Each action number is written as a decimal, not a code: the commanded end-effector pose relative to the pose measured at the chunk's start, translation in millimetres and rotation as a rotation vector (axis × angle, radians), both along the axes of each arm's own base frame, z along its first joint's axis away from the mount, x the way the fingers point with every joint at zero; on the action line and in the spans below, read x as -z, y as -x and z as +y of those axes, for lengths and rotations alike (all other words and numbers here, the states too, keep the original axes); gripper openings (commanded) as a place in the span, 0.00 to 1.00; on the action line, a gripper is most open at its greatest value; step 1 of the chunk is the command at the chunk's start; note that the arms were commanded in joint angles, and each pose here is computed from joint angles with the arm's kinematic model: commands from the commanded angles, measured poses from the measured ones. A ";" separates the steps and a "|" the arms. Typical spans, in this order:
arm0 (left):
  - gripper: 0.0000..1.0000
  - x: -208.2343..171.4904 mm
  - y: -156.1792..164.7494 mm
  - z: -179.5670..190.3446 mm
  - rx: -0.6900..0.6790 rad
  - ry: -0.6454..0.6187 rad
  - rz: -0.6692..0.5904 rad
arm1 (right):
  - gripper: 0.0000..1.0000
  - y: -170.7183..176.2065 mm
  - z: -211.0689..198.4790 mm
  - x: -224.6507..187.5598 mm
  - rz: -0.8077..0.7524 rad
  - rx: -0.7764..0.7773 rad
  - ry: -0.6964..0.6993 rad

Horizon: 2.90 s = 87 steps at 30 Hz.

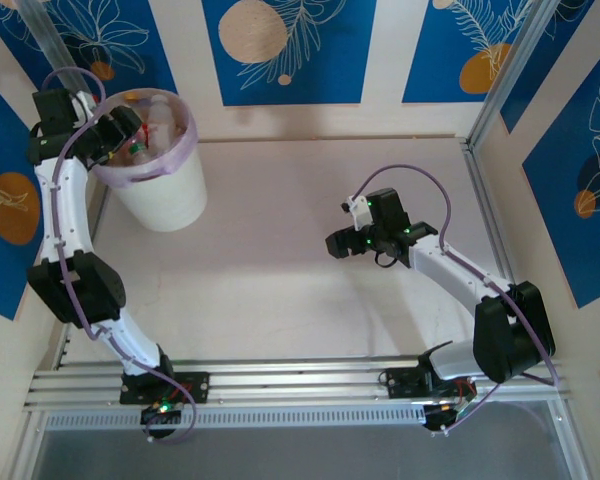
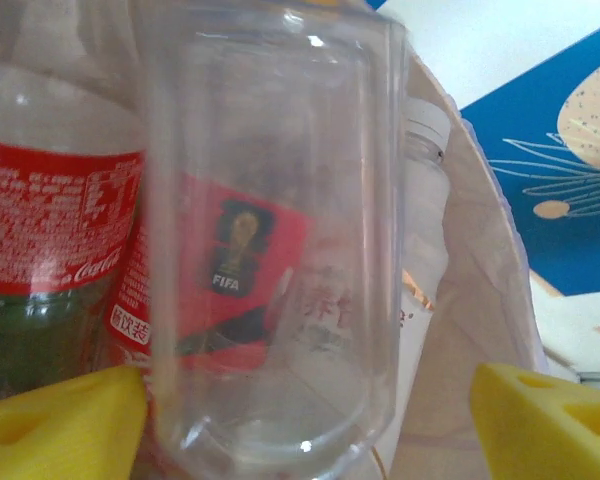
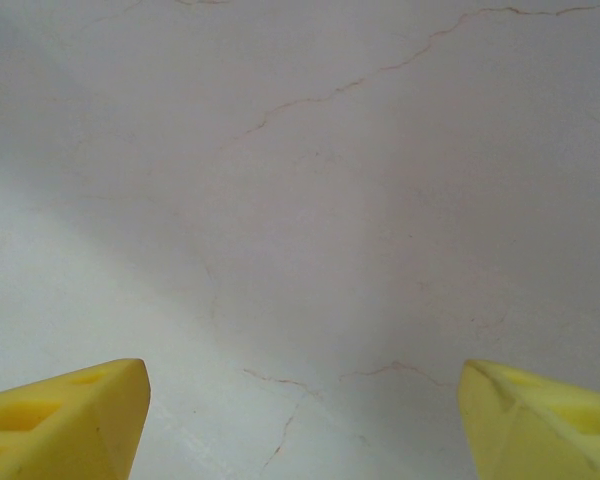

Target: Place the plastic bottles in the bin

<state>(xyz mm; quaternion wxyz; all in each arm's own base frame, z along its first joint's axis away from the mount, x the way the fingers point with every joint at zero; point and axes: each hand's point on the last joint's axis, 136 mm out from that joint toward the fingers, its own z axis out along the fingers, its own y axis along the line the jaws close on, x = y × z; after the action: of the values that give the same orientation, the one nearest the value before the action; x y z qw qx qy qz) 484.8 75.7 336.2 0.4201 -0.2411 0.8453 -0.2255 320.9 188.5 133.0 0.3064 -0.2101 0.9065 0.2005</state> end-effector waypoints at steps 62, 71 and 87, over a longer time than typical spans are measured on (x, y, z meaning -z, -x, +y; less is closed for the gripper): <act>1.00 30.9 204.3 -103.7 0.133 -0.569 -0.150 | 0.99 -35.8 -113.6 -73.1 -0.216 0.446 -0.081; 1.00 135.7 177.3 -85.9 0.046 -0.796 -0.169 | 0.99 -49.4 -164.7 3.0 -0.247 0.573 0.004; 1.00 213.6 132.2 -65.2 0.011 -0.820 -0.264 | 0.99 -78.7 -164.2 21.0 -0.446 0.539 0.013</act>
<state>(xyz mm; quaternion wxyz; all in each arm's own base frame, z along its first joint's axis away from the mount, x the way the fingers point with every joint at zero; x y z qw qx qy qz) 338.1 12.8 98.1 0.5103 -0.0055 0.8505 0.1275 386.3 22.2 92.3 0.4861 0.0070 0.8720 0.0563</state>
